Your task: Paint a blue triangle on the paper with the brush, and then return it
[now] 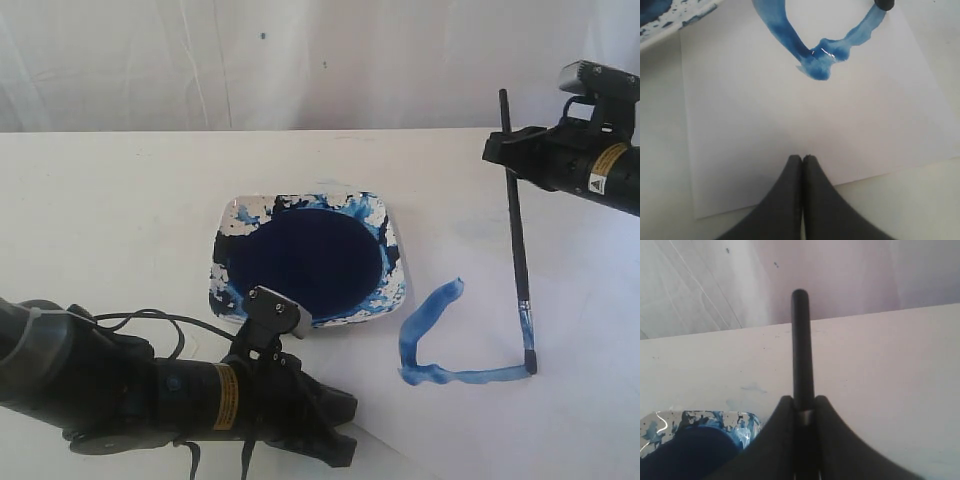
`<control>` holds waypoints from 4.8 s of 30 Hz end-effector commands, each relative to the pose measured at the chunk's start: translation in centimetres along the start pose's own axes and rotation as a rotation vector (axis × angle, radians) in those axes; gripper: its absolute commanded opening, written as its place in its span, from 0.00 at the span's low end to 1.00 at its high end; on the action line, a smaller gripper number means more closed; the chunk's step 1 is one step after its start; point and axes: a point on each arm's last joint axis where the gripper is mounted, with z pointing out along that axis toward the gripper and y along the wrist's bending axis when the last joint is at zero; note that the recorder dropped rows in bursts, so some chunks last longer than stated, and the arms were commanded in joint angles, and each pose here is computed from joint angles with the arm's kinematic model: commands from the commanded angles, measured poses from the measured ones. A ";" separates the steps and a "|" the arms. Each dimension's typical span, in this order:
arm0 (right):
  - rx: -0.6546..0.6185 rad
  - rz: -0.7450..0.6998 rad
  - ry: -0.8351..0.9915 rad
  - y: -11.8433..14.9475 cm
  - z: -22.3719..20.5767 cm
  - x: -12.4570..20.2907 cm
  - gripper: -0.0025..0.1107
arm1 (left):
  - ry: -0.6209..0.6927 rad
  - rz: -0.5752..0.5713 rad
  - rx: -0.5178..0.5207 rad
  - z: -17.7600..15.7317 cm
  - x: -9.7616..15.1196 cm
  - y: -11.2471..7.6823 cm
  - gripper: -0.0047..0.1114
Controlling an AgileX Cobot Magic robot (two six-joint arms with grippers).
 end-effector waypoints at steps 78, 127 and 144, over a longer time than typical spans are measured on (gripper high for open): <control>0.061 0.073 -0.256 -1.3 0.2 -2.0 0.02 | 0.103 0.038 -0.046 0.0 1.4 0.5 0.04; 0.082 0.078 -0.233 -2.1 2.3 -0.2 0.02 | 0.103 0.038 -0.046 0.0 1.4 0.5 0.04; 0.046 0.037 -0.121 -1.5 2.2 0.3 0.02 | 0.103 0.038 -0.046 0.0 1.4 0.5 0.04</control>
